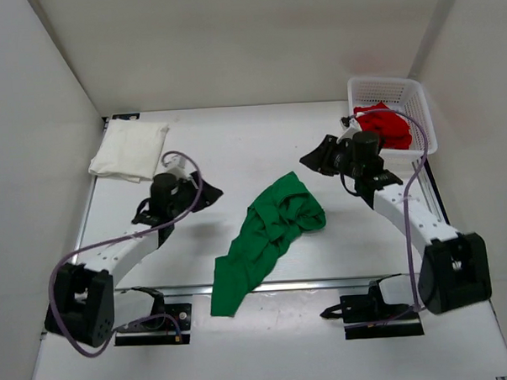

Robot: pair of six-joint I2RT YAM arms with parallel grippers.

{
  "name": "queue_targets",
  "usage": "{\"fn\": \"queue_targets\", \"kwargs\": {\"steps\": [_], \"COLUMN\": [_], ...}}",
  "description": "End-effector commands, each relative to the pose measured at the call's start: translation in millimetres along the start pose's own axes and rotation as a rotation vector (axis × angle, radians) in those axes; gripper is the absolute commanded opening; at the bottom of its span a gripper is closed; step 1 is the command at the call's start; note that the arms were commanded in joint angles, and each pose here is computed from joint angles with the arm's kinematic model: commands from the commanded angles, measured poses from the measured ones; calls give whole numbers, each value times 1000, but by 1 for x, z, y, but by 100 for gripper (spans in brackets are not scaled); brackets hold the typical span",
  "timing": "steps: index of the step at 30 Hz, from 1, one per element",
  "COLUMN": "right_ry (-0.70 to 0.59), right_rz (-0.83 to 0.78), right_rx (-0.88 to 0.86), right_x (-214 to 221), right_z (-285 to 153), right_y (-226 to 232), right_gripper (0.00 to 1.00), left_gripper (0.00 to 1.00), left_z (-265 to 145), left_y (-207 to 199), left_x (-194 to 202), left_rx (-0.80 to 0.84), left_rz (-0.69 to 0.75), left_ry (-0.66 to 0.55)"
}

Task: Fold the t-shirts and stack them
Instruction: Move the tshirt to the center of the board, then flatten out the tshirt

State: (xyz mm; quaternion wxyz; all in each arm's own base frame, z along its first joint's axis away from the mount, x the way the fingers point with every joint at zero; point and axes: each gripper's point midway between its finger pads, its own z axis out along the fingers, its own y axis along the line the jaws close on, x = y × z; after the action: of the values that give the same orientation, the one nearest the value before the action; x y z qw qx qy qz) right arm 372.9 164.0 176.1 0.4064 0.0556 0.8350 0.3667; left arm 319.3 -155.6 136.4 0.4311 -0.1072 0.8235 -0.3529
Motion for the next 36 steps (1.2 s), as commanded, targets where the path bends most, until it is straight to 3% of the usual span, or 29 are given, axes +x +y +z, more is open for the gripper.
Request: {"fn": "queue_targets", "kwargs": {"steps": [1, 3, 4, 9, 12, 15, 18, 25, 31, 36], "right_ry": [-122, -52, -22, 112, 118, 90, 94, 121, 115, 106], "right_rz": [-72, -47, -59, -119, -125, -101, -74, -60, -52, -53], "right_rx": [25, 20, 26, 71, 87, 95, 119, 132, 114, 105], "right_x": [-9, 36, 52, 135, 159, 162, 167, 174, 176, 173], "right_z": [-18, -19, -17, -35, -52, -62, -68, -66, -66, -67], "right_y": [17, 9, 9, -3, -13, -23, -35, -44, -46, -47], "right_gripper": [24, 8, 0, 0, 4, 19, 31, 31, 31, 32], "left_gripper": [54, 54, 55, 55, 52, 52, 57, 58, 54, 58], "left_z": [24, 43, 55, 87, 89, 78, 61, 57, 51, 44], "left_y": [-44, -70, -77, -85, -73, -66, -71, -101, -117, -115], "left_x": [17, 20, 36, 76, 93, 103, 118, 163, 165, 167], "left_rx": [45, 60, 59, 79, 38, -19, 37, 156, 212, 198], "left_rz": [156, 258, 290, 350, 363, 426, 358, 290, 236, 243], "left_ry": [58, 80, 145, 297, 374, 405, 422, 495, 473, 459]}}
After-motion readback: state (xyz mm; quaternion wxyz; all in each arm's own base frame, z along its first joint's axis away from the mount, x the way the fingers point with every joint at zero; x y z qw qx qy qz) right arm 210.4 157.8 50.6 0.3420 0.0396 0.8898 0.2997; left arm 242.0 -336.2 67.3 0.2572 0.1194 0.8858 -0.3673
